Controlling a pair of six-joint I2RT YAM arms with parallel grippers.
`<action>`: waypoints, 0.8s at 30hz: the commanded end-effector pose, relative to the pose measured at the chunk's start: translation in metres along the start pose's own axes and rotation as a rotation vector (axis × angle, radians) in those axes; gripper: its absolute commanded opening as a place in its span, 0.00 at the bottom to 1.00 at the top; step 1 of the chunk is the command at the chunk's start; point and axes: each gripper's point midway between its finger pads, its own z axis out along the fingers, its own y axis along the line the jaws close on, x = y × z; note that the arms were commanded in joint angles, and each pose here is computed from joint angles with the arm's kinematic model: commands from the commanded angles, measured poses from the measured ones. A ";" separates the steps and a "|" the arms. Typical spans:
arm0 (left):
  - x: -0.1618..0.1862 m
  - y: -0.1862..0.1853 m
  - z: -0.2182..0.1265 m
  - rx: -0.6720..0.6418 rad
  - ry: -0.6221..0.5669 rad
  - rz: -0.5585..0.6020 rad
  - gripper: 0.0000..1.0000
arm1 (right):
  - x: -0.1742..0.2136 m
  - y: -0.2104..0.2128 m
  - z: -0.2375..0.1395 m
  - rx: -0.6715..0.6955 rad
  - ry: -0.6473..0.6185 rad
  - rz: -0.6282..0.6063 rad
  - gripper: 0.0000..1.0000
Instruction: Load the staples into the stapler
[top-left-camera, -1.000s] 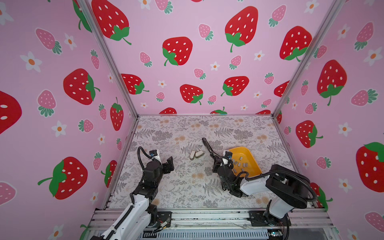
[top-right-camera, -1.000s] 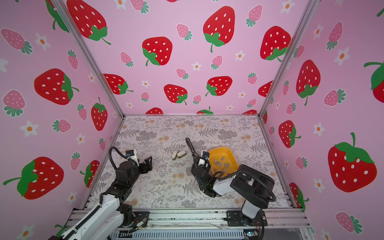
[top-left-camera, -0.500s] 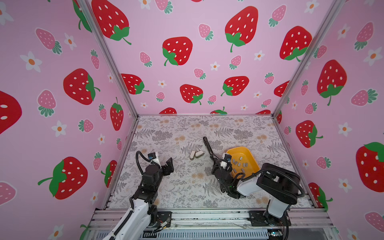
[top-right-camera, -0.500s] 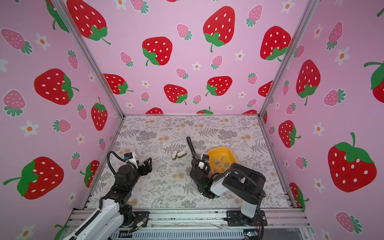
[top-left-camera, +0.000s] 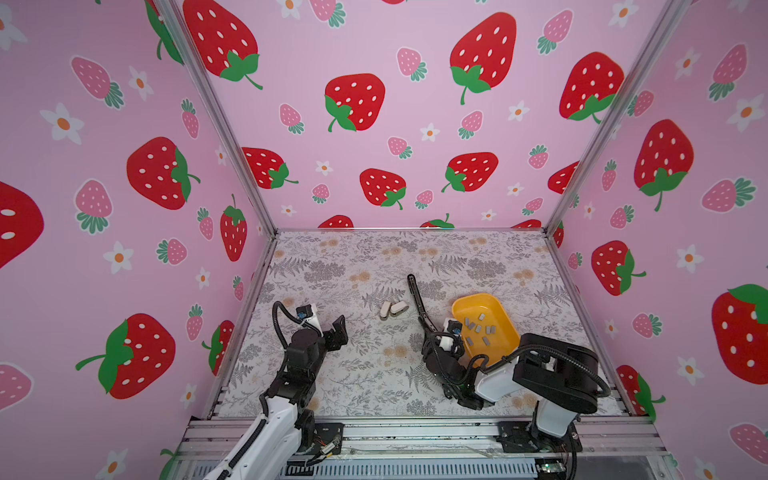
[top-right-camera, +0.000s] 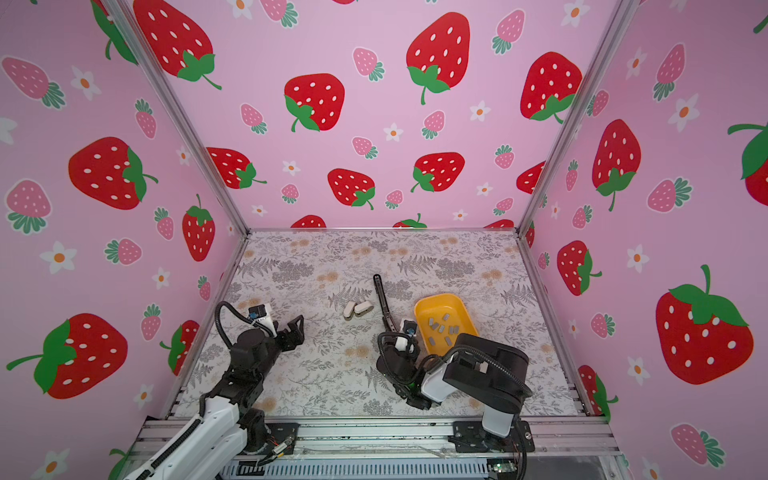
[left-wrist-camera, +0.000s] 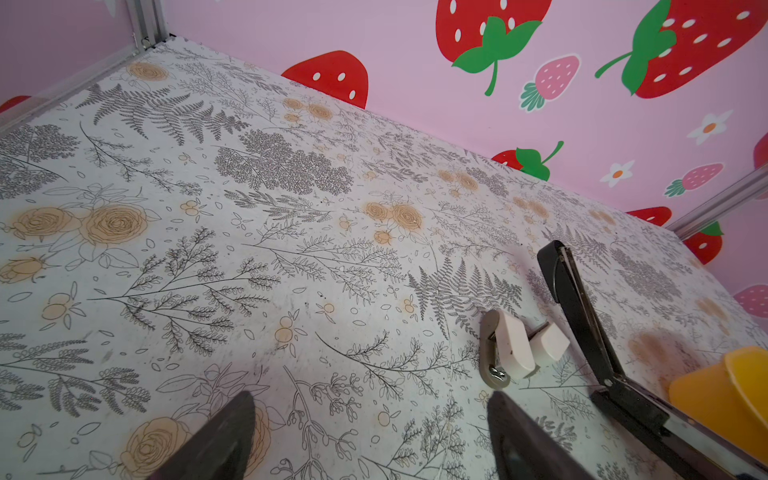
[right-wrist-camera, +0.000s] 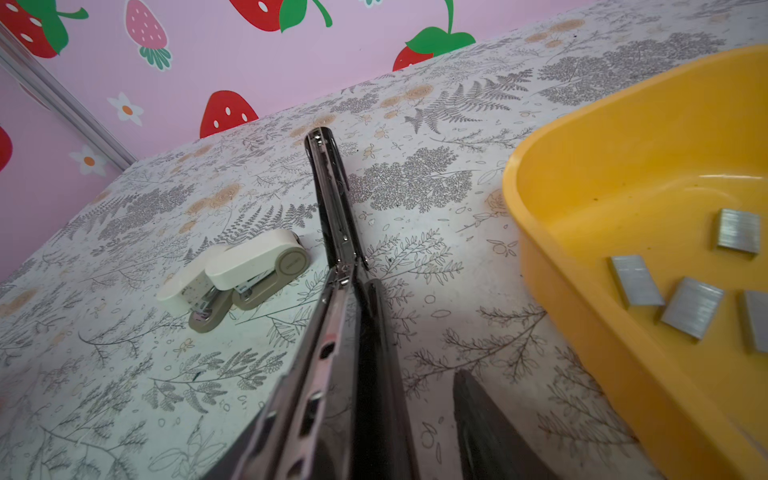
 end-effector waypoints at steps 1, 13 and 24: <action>-0.007 -0.001 -0.001 0.003 -0.029 -0.014 0.89 | -0.008 -0.004 -0.007 0.019 -0.023 0.035 0.65; -0.015 -0.100 -0.009 0.376 0.028 0.150 0.73 | -0.036 0.001 -0.025 -0.010 -0.047 0.007 0.74; -0.015 -0.187 -0.004 0.575 0.094 0.314 0.78 | -0.019 0.011 -0.008 -0.098 0.022 -0.052 0.55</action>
